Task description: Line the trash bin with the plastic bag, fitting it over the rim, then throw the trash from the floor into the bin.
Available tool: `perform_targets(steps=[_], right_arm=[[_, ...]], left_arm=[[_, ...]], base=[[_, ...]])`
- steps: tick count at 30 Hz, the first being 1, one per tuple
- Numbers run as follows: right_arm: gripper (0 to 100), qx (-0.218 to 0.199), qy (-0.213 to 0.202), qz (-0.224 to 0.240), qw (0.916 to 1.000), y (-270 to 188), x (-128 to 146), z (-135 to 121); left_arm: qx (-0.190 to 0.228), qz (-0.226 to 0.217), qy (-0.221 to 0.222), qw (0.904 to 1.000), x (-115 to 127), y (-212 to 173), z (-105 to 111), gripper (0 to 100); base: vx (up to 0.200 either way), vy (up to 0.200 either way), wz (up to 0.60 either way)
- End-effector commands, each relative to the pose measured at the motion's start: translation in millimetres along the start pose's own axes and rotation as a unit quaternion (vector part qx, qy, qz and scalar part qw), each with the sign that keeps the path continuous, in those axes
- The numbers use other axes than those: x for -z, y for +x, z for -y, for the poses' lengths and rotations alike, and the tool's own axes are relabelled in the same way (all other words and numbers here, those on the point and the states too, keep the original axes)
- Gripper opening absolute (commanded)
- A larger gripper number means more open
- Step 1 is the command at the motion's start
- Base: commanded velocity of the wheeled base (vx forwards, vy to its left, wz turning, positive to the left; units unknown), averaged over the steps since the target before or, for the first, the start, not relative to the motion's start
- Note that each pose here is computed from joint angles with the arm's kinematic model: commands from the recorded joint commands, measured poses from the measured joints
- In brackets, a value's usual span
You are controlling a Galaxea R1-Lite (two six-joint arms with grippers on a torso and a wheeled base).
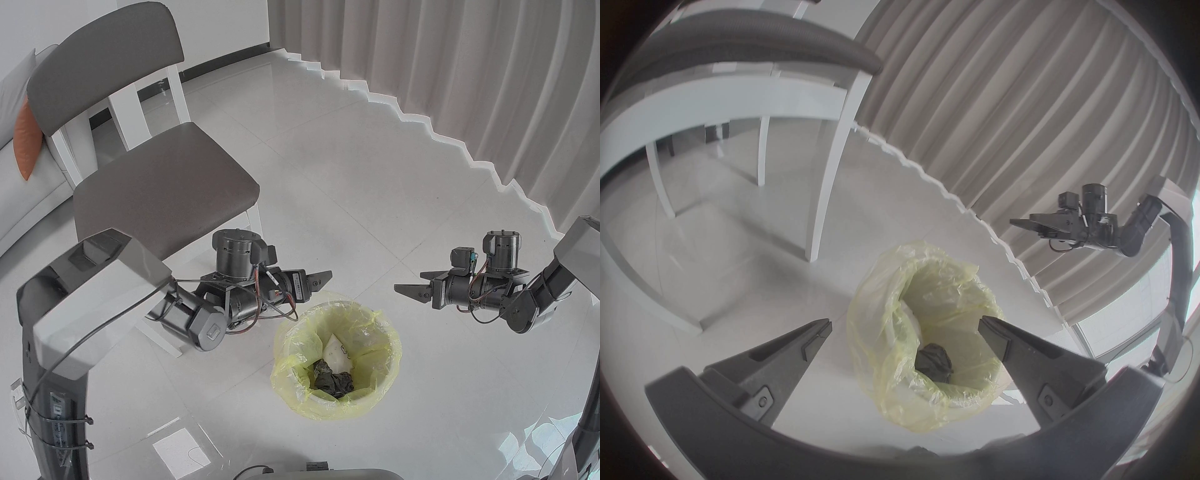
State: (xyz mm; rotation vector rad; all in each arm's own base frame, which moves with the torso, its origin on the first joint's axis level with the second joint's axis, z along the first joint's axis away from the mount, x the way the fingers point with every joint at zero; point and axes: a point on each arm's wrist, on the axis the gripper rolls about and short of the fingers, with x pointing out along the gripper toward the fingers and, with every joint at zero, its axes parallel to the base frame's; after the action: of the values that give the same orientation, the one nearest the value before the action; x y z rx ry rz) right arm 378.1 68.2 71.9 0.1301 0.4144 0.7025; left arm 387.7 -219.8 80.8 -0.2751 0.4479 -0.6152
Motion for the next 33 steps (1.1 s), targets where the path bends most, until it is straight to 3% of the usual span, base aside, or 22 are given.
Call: perform_targets(steps=[1,13,32,33], right_arm=[[100,0.004,-0.017,0.0,0.9998,-16.2,-5.2,-8.3],[100,0.007,-0.026,-0.004,0.9996,-22.7,-2.1,-8.4],[100,0.019,-0.033,-0.014,0.9992,-28.4,6.2,-0.7],[100,0.019,-0.034,-0.014,0.9991,-28.4,6.2,-0.7]], left_arm=[[-0.011,-0.027,-0.004,0.9996,23.7,49.3,-13.0,100],[-0.039,-0.041,-0.011,0.9984,39.6,68.7,-35.3,100],[-0.042,-0.053,-0.013,0.9976,48.4,67.8,-37.4,100],[-0.042,-0.052,-0.013,0.9977,48.2,68.3,-37.4,0]], base=[[0.0,0.0,0.0],[0.0,0.0,0.0],[0.0,0.0,0.0],[0.0,0.0,0.0]])
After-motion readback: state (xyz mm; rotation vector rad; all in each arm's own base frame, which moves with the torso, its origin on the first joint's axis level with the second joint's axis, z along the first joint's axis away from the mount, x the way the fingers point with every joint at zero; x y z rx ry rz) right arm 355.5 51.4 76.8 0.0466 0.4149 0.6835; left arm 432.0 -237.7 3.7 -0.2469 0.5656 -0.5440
